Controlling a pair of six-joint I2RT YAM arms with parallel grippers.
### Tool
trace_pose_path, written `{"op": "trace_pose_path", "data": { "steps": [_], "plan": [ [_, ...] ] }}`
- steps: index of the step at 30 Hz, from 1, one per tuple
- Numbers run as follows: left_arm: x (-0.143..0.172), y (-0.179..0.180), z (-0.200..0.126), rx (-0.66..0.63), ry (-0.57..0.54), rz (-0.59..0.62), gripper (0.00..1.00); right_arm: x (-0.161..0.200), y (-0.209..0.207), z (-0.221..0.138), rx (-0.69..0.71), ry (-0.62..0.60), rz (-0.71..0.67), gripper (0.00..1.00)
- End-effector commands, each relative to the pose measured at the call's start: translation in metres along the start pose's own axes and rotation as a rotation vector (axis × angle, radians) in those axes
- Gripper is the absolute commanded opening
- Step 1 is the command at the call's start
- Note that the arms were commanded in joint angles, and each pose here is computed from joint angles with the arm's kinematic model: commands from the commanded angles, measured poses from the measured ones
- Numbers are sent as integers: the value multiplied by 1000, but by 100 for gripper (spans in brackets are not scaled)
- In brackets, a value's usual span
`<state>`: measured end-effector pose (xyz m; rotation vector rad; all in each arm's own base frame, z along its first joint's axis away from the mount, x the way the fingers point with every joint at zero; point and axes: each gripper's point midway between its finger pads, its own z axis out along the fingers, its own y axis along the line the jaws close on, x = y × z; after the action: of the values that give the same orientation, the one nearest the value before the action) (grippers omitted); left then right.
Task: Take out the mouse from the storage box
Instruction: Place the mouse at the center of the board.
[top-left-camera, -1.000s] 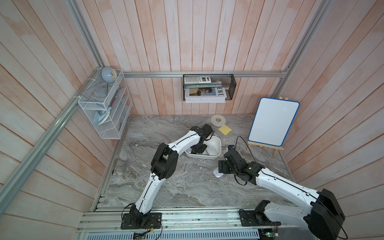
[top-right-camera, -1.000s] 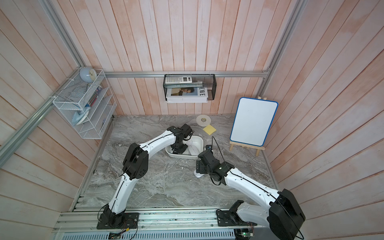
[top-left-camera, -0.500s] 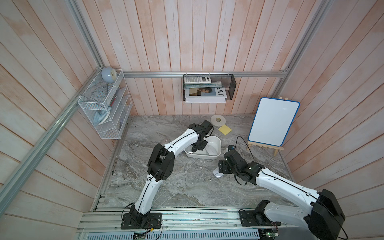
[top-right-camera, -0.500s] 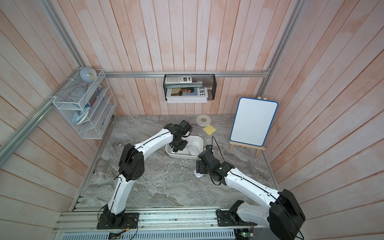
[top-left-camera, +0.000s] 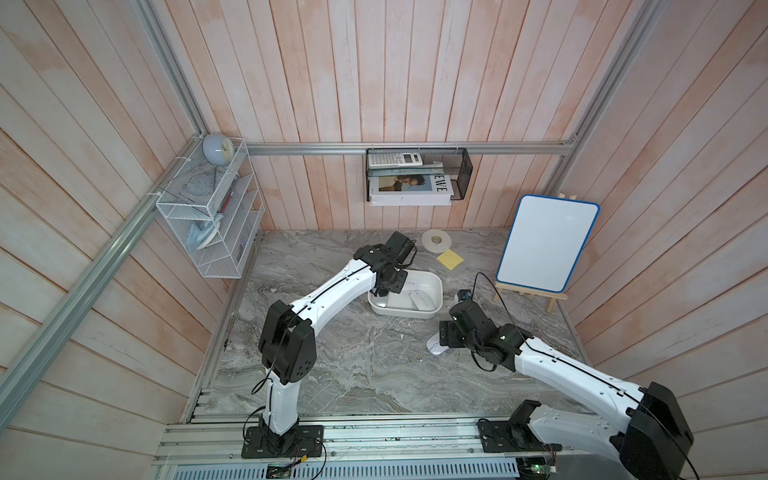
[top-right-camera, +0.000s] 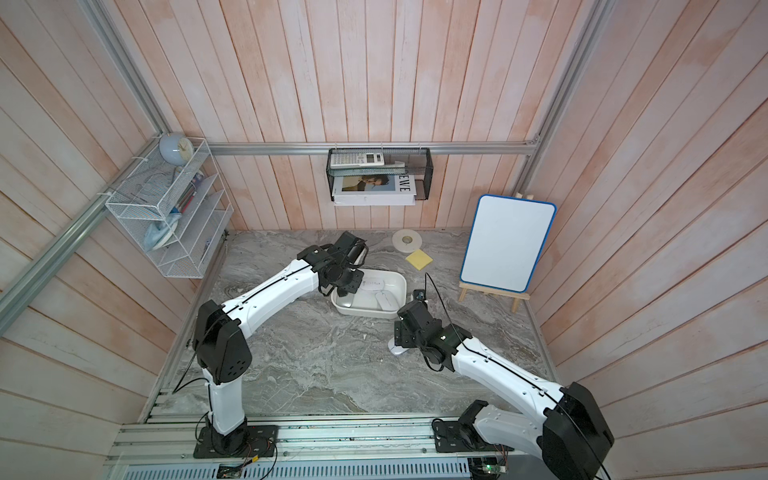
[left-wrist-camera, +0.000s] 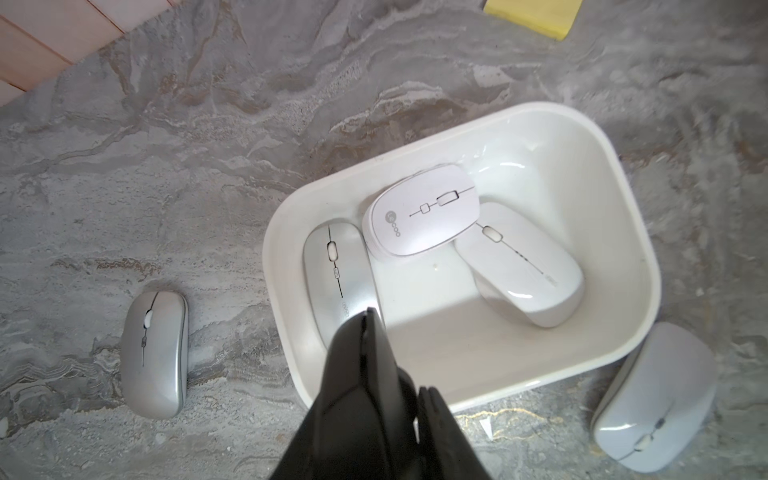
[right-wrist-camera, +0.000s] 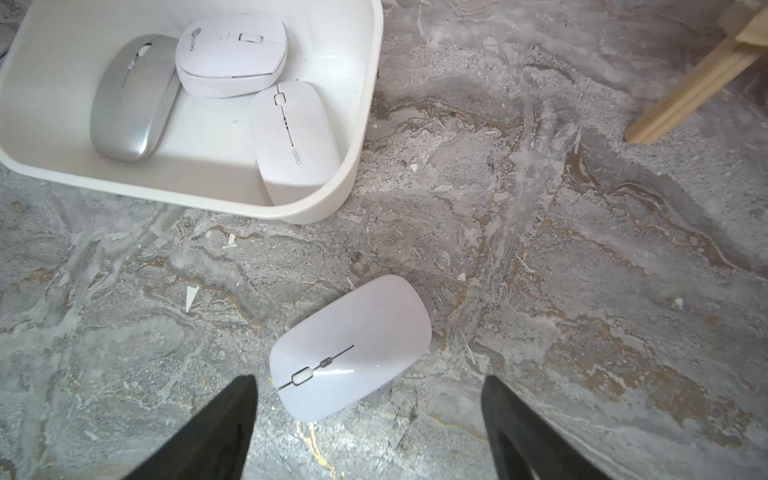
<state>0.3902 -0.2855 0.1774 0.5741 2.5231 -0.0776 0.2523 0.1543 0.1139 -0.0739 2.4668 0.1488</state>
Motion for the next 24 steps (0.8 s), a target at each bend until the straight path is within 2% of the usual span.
{"op": "trace_pose_path", "data": {
  "steps": [1, 15, 24],
  "plan": [
    [-2, 0, -11, -18, -56, -84, 16, -7, -12, -8, 52, -31, -9, 89],
    [36, -53, -34, 49, -133, -202, 16, -15, -37, -24, 114, -101, 7, 89],
    [63, -100, -16, 134, -117, -267, 16, -13, -42, -21, 124, -108, 30, 89]
  ]
}}
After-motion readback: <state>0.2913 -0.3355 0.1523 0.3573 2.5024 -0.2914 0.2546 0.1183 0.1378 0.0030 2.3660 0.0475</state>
